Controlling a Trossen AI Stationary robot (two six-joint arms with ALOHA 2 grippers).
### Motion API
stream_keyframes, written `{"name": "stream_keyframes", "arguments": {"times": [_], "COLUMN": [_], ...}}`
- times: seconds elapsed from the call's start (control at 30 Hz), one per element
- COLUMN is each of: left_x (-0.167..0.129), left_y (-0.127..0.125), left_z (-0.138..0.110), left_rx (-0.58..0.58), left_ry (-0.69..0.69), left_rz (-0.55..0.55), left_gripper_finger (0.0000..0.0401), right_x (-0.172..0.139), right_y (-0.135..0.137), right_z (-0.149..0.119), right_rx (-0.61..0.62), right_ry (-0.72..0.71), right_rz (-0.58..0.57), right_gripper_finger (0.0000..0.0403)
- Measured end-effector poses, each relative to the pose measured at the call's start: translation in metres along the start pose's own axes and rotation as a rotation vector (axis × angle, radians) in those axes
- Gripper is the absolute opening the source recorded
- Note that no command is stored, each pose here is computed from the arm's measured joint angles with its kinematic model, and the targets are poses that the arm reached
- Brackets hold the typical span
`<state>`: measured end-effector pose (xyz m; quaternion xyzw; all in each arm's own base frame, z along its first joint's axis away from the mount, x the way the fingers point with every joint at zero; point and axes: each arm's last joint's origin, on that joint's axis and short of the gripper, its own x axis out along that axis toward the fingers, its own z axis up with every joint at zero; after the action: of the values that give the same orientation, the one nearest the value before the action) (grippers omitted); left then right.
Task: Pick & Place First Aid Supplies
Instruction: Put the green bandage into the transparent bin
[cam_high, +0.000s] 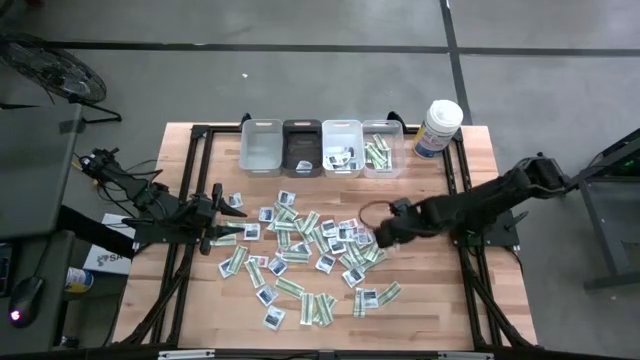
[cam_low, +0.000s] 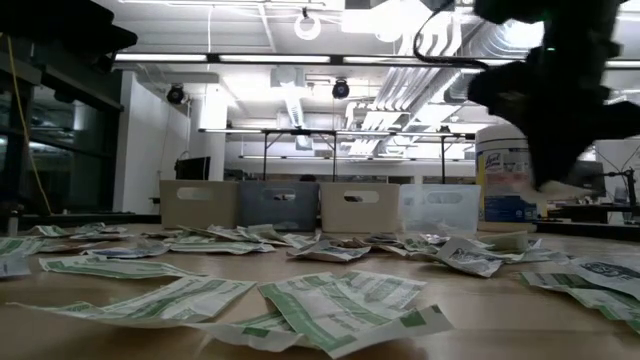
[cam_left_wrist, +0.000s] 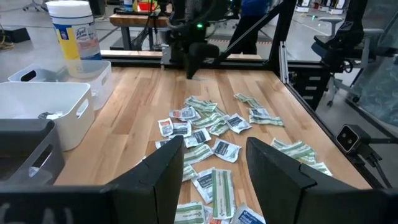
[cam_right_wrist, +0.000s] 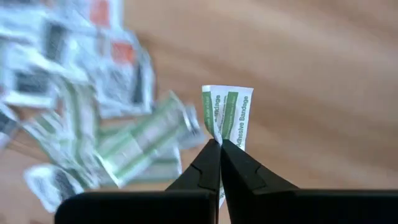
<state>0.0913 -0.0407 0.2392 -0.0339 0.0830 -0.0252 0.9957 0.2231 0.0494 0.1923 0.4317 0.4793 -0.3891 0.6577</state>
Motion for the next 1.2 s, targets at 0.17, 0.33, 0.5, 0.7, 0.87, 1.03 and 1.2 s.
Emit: {"name": "stream_keyframes", "arguments": {"times": [0.17, 0.33, 0.5, 0.7, 0.87, 1.03, 1.2], "left_x": [0.000, -0.001, -0.001, -0.006, -0.010, -0.010, -0.009], "left_y": [0.000, 0.003, 0.004, 0.011, 0.020, 0.025, 0.027], "left_z": [0.003, 0.005, 0.005, 0.008, 0.012, 0.013, 0.013], "left_rx": [-0.015, -0.008, -0.001, -0.005, -0.005, -0.004, 0.016], "left_ry": [-0.030, -0.060, -0.067, -0.103, -0.142, -0.147, -0.140], "left_rz": [0.014, 0.118, 0.160, 0.177, 0.168, 0.111, 0.054], "left_gripper_finger": [0.0172, 0.0172, 0.0172, 0.0172, 0.0172, 0.0172, 0.0172], "right_x": [-0.011, -0.026, -0.040, -0.045, -0.038, -0.023, -0.011], "right_y": [0.000, 0.001, -0.007, -0.032, -0.051, -0.067, -0.076], "right_z": [0.038, 0.079, 0.122, 0.166, 0.192, 0.212, 0.224], "right_rx": [-0.080, -0.167, -0.207, -0.193, -0.193, -0.206, -0.207], "right_ry": [-0.055, -0.127, -0.206, -0.261, -0.269, -0.238, -0.226], "right_rz": [0.039, 0.070, 0.081, 0.103, 0.092, 0.065, 0.030], "right_gripper_finger": [0.0000, 0.0000, 0.0000, 0.0000, 0.0000, 0.0000, 0.0000]}}
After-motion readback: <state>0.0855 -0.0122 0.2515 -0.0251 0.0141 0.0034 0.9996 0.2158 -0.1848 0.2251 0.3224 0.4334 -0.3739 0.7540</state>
